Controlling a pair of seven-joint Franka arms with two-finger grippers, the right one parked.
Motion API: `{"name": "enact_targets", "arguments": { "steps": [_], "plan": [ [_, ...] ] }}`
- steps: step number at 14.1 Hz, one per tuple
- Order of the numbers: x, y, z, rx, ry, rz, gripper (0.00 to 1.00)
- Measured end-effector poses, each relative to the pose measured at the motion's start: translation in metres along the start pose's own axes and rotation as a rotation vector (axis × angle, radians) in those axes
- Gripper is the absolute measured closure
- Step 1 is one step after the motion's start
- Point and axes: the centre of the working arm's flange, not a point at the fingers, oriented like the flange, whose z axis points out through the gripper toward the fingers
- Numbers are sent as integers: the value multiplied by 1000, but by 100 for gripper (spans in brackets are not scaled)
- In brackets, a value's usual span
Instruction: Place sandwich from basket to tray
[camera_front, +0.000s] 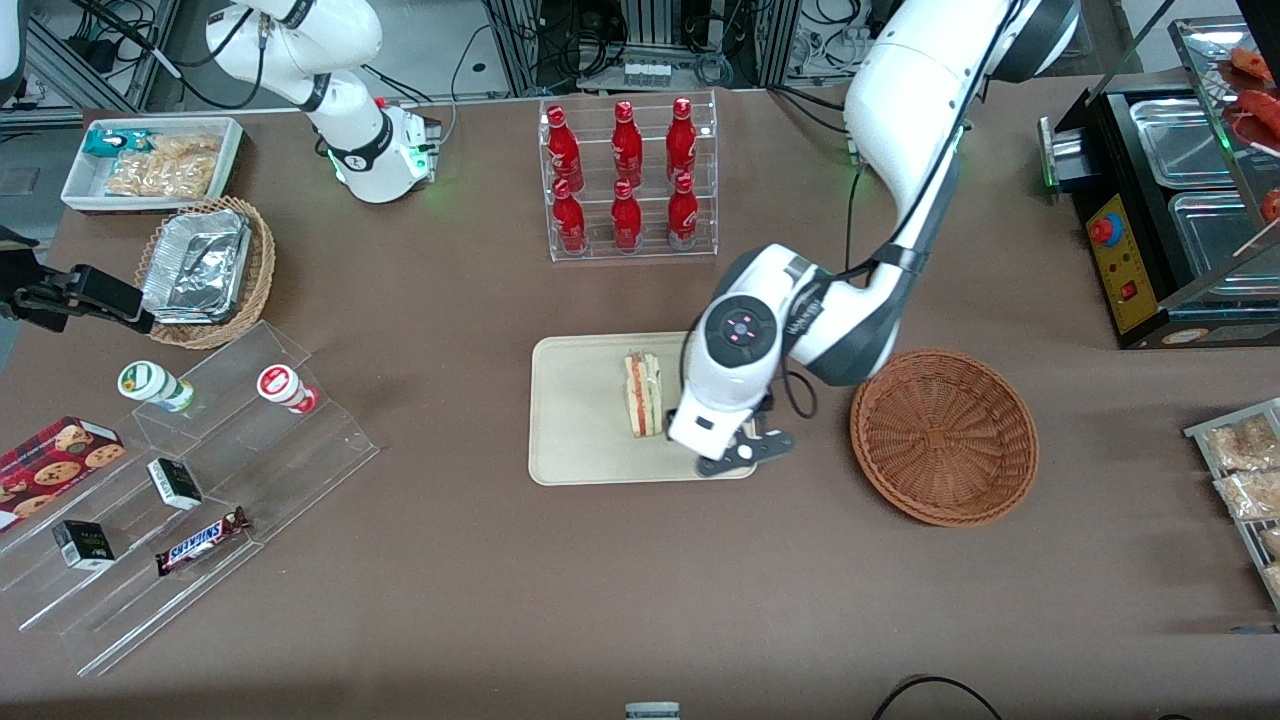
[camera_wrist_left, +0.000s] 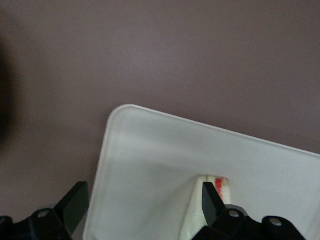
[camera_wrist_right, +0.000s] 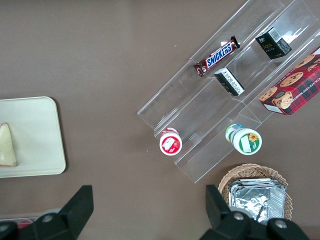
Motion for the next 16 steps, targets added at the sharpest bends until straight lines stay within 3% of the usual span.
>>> {"name": "enact_targets", "arguments": {
  "steps": [3,7,11,16],
  "plan": [
    [46,-65,-24,56,1,9,0],
    [83,-167,-97,97,-77,28,0],
    [87,-247,-162,109,-142,43,0],
    [69,-300,-214,117,-192,19,0]
  ]
}}
